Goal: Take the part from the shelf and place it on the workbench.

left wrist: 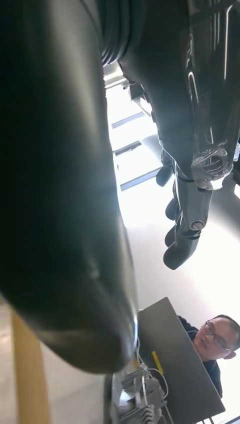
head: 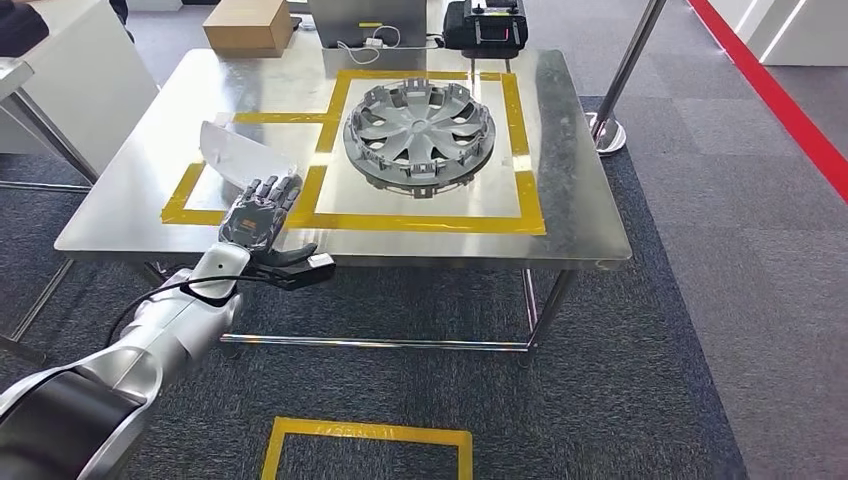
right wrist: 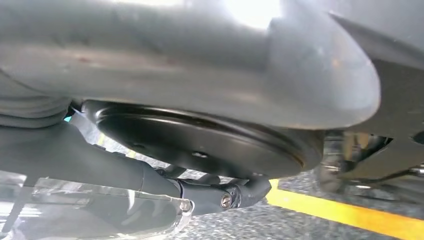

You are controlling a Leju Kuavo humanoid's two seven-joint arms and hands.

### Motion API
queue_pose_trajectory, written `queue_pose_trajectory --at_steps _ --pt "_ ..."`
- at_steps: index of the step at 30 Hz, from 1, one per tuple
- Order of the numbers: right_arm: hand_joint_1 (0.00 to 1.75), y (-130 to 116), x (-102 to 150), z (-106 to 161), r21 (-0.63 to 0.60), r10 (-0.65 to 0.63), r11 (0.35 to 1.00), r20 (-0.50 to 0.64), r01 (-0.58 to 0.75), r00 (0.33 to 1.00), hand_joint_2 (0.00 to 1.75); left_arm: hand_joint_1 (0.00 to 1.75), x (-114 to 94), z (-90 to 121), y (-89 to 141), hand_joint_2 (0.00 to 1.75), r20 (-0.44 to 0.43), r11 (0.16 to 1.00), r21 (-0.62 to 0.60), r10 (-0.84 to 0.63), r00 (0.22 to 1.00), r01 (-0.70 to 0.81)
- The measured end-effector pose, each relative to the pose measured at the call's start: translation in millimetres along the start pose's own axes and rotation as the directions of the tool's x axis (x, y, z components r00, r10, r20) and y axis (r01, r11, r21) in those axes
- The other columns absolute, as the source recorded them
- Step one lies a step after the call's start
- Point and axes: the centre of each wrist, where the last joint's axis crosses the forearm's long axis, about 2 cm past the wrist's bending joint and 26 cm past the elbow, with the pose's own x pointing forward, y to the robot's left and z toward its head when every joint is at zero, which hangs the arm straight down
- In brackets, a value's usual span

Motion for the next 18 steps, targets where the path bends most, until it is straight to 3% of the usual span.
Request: queue_pose_trajectory --at_steps 18 --pt "0.0 -4.7 -3.3 -0.3 -0.007 0.007 1.0 -0.014 -0.007 1.0 0.0 0.0 -4.1 16.2 -23.4 0.0 -0.006 0.998 -0.062 0.004 1.0 -0.004"
